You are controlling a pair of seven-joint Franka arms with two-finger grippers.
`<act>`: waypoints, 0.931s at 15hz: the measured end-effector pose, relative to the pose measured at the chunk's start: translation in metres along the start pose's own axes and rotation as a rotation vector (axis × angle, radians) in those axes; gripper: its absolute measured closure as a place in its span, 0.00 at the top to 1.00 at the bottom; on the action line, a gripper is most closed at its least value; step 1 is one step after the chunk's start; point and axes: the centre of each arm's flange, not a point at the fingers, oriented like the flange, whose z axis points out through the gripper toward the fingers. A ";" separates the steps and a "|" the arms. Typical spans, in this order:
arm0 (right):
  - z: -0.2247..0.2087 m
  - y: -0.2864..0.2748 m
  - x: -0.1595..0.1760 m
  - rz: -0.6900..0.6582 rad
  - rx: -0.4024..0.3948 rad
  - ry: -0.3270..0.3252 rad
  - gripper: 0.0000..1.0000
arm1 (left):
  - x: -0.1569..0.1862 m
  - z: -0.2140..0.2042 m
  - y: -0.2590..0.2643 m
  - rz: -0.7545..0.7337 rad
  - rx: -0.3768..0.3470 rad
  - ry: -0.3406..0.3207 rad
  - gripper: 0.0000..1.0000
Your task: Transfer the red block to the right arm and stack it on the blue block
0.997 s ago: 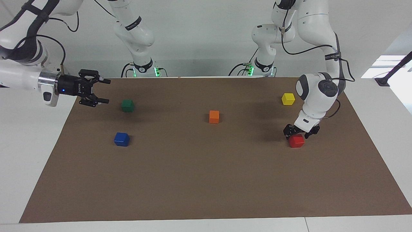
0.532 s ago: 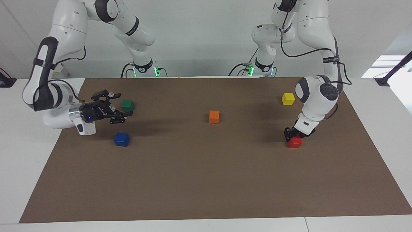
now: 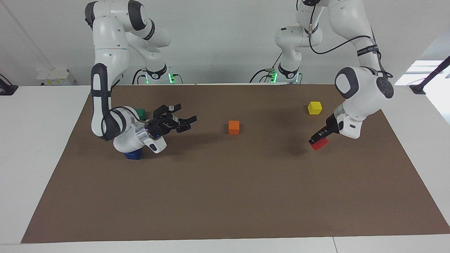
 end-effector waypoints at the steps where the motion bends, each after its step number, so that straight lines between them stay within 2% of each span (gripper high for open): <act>1: 0.007 0.012 -0.006 0.026 0.008 -0.004 1.00 | -0.022 -0.023 0.006 -0.043 0.007 -0.030 0.54; 3: 0.019 0.031 -0.014 0.060 0.012 -0.008 1.00 | -0.070 -0.061 0.017 -0.152 0.004 -0.089 0.54; 7: 0.037 0.041 -0.016 0.069 0.029 -0.008 1.00 | -0.145 -0.112 0.044 -0.461 -0.119 -0.226 0.54; 8: 0.041 0.042 -0.015 0.067 0.036 -0.006 1.00 | -0.162 -0.118 0.056 -0.562 -0.127 -0.249 0.54; 10: 0.048 0.044 -0.015 0.066 0.040 -0.003 1.00 | -0.198 -0.120 0.088 -0.748 -0.111 -0.254 0.54; 11: 0.049 0.045 -0.014 0.065 0.036 0.001 1.00 | -0.209 -0.118 0.103 -0.840 -0.121 -0.254 0.54; 14: 0.049 0.045 -0.014 0.065 0.030 0.004 1.00 | -0.222 -0.120 0.128 -1.082 -0.193 -0.334 0.54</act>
